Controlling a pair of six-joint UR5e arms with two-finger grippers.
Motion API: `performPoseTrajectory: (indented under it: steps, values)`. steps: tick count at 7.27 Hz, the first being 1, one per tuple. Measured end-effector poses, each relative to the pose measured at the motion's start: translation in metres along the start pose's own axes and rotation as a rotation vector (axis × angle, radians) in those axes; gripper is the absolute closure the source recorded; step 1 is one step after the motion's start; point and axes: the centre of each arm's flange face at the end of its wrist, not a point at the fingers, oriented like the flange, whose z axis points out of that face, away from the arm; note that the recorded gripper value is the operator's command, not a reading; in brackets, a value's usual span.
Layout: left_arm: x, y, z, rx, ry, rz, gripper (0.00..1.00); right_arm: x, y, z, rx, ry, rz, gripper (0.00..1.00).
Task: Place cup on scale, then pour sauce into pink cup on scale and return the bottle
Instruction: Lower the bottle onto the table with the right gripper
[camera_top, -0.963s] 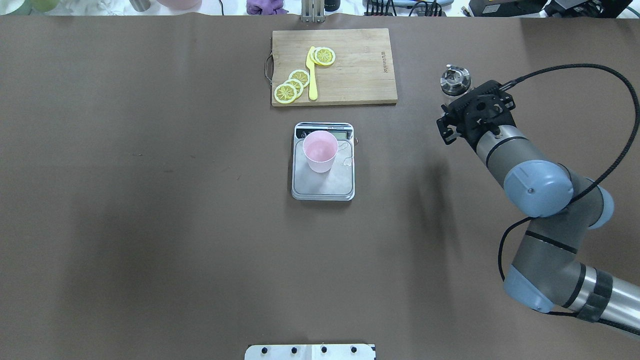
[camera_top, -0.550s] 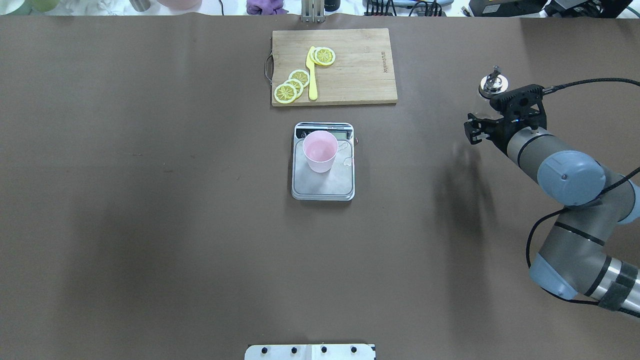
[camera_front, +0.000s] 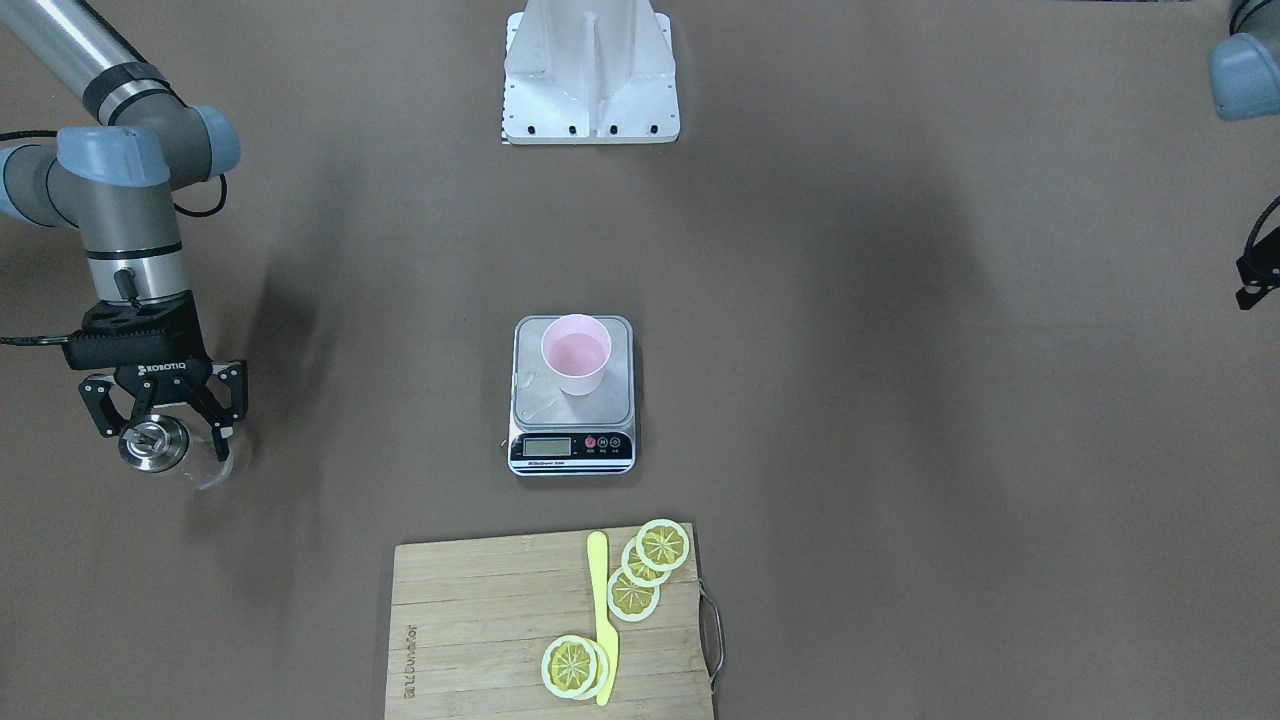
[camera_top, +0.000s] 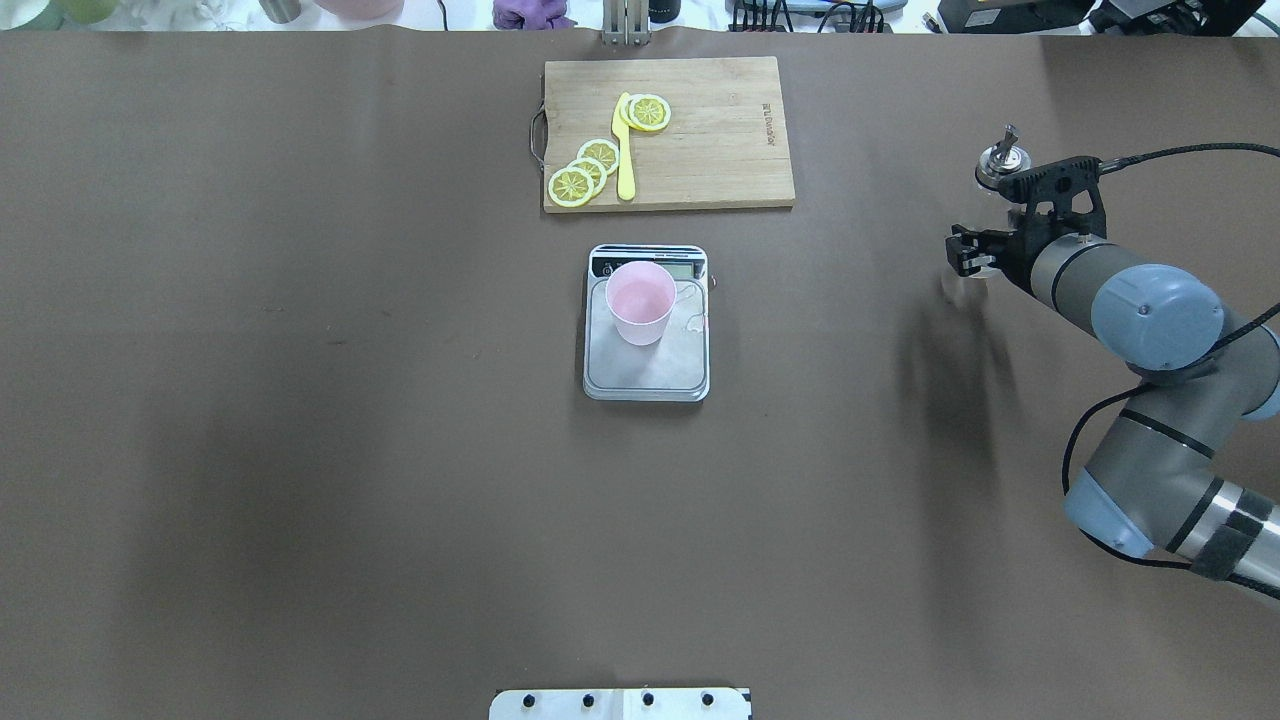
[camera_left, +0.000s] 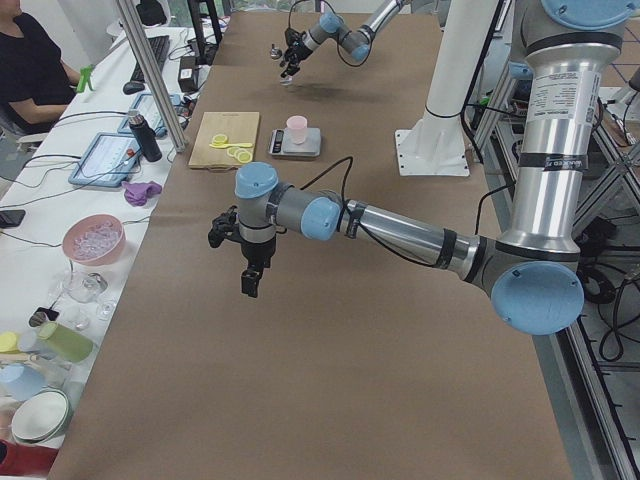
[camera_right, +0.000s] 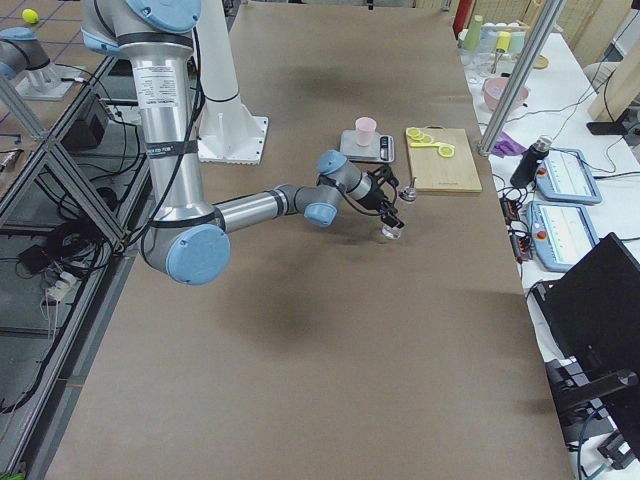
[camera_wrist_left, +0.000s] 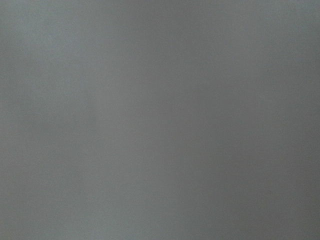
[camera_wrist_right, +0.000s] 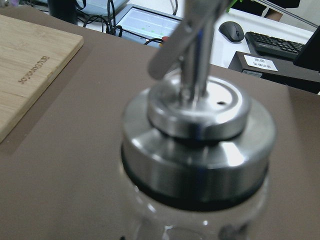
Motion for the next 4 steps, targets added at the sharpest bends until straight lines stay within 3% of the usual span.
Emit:
performPoseTrajectory:
  steps: [4]
  values:
    - [-0.002, 0.000, 0.003, -0.004, -0.002, -0.001, 0.02, 0.021, 0.026, 0.020, 0.082, -0.068, 0.026, 1.00]
